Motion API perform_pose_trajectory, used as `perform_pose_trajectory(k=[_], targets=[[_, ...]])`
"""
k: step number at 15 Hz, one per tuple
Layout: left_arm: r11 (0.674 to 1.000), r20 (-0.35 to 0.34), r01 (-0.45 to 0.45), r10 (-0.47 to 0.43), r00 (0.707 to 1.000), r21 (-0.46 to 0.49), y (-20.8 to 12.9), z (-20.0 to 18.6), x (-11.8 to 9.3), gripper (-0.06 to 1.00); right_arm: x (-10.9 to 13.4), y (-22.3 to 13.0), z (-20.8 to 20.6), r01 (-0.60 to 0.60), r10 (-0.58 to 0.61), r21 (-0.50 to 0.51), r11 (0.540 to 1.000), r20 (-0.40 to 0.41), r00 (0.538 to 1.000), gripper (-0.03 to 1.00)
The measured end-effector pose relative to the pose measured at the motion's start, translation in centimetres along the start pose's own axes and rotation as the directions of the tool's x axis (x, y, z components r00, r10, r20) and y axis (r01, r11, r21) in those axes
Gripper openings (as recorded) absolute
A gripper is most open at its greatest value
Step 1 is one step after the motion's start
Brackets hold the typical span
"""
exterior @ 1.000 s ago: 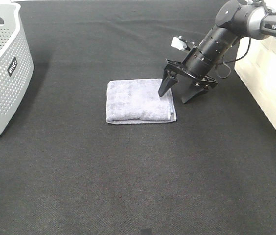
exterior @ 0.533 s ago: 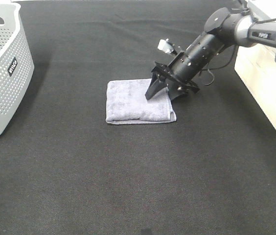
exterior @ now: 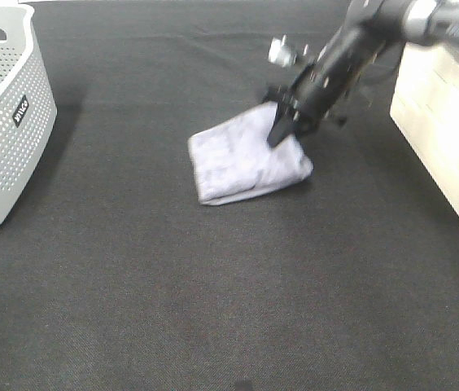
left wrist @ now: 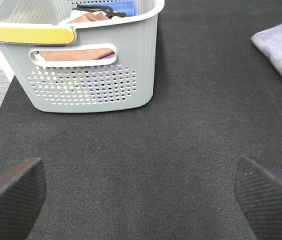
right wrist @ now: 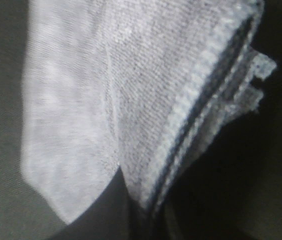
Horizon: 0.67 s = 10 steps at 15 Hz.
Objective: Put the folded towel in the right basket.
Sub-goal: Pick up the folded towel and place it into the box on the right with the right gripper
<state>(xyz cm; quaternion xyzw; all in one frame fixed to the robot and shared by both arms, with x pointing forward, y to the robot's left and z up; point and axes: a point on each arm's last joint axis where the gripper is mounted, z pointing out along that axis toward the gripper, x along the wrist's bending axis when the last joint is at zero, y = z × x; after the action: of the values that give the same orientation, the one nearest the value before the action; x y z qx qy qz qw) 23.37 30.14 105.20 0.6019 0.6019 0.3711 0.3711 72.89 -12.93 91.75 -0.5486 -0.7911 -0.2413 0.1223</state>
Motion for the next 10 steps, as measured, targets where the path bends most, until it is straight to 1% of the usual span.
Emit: perform_pose_trajectory(k=[3,4,7,8,10], targets=[[1.000,0.000,0.000,0.000,1.000,0.000,0.0,0.0,0.0,0.97,3.1,0.9,-6.5,0.091,-0.085,-0.111,0.990,0.059,0.995,0.08],[1.000,0.000,0.000,0.000,1.000,0.000,0.0,0.0,0.0,0.97,4.7,1.0,-9.9,0.140,-0.124,-0.164,0.977,0.102,0.987,0.08],[1.000,0.000,0.000,0.000,1.000,0.000,0.0,0.0,0.0,0.97,6.9,0.4,-16.6,0.227,-0.171,-0.255,0.940,0.224,0.959,0.08],[1.000,0.000,0.000,0.000,1.000,0.000,0.0,0.0,0.0,0.97,7.0,0.1,-19.0,0.230,-0.155,-0.291,0.929,0.257,0.954,0.08],[1.000,0.000,0.000,0.000,1.000,0.000,0.0,0.0,0.0,0.97,6.0,-0.9,-23.3,0.205,-0.092,-0.355,0.912,0.310,0.946,0.08]])
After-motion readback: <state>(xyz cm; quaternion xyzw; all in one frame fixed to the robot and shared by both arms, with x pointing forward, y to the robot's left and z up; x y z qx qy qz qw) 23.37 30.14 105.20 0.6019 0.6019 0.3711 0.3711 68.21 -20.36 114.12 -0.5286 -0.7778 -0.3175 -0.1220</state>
